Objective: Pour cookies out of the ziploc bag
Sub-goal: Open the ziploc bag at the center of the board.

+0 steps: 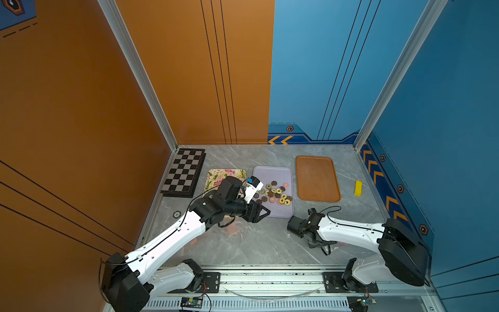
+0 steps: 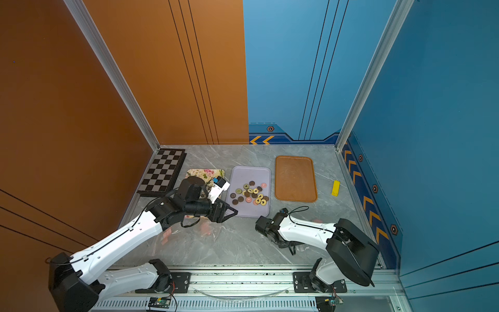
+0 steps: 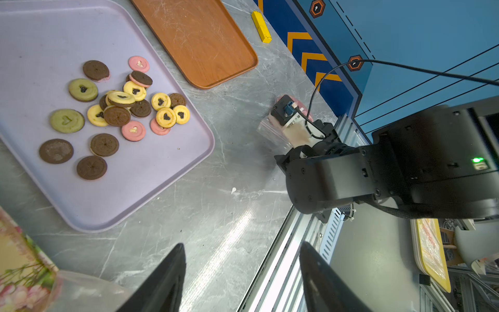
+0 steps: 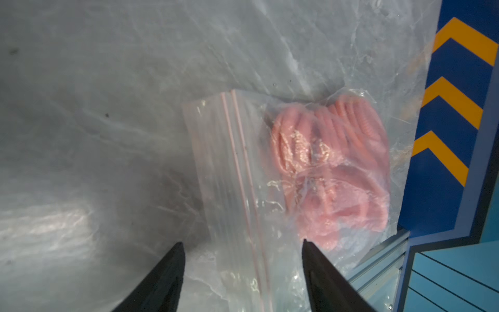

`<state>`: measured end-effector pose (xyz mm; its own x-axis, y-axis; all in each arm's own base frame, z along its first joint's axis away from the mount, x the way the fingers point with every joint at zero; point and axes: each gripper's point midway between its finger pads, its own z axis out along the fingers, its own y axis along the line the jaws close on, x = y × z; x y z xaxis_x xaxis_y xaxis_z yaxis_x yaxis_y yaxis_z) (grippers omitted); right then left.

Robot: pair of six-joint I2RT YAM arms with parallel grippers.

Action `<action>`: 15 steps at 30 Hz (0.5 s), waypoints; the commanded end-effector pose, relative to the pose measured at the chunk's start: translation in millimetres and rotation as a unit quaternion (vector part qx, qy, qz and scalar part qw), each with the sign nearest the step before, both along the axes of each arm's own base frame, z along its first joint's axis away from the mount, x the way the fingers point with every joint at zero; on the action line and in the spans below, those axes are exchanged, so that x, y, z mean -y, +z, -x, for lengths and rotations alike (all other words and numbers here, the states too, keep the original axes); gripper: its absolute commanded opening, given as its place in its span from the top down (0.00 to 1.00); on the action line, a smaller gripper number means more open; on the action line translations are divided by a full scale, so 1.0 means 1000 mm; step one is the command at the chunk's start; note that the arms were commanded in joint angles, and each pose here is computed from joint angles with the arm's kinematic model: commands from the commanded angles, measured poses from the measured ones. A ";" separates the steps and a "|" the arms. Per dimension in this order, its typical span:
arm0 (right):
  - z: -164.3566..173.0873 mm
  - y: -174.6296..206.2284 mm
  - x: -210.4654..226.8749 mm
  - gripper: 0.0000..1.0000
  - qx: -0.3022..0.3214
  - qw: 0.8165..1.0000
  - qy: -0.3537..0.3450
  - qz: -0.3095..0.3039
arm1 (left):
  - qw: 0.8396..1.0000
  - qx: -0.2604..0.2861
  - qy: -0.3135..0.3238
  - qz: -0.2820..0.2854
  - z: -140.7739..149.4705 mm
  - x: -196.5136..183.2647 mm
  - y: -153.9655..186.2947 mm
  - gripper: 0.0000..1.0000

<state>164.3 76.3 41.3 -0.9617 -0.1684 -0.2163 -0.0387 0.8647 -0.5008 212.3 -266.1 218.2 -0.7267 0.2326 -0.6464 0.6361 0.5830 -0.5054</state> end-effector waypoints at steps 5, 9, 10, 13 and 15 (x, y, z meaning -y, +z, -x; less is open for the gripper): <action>-0.009 0.011 0.010 0.70 0.026 0.999 -0.004 0.030 | 1.000 0.006 0.028 0.004 -0.004 -0.009 0.001 0.32; -0.009 0.015 0.007 0.93 0.031 0.999 -0.003 0.016 | 1.000 0.011 0.025 0.004 -0.006 -0.009 0.003 0.32; -0.009 0.016 0.008 0.97 0.032 0.999 -0.004 0.012 | 1.000 0.013 0.023 0.004 -0.007 -0.008 0.004 0.32; -0.008 0.019 0.004 1.00 0.034 0.999 -0.003 -0.008 | 1.000 0.016 0.015 0.005 -0.010 -0.005 0.006 0.32; -0.009 0.025 -0.003 1.00 0.038 0.999 0.002 -0.033 | 1.000 0.023 -0.004 0.006 -0.010 -0.001 0.008 0.32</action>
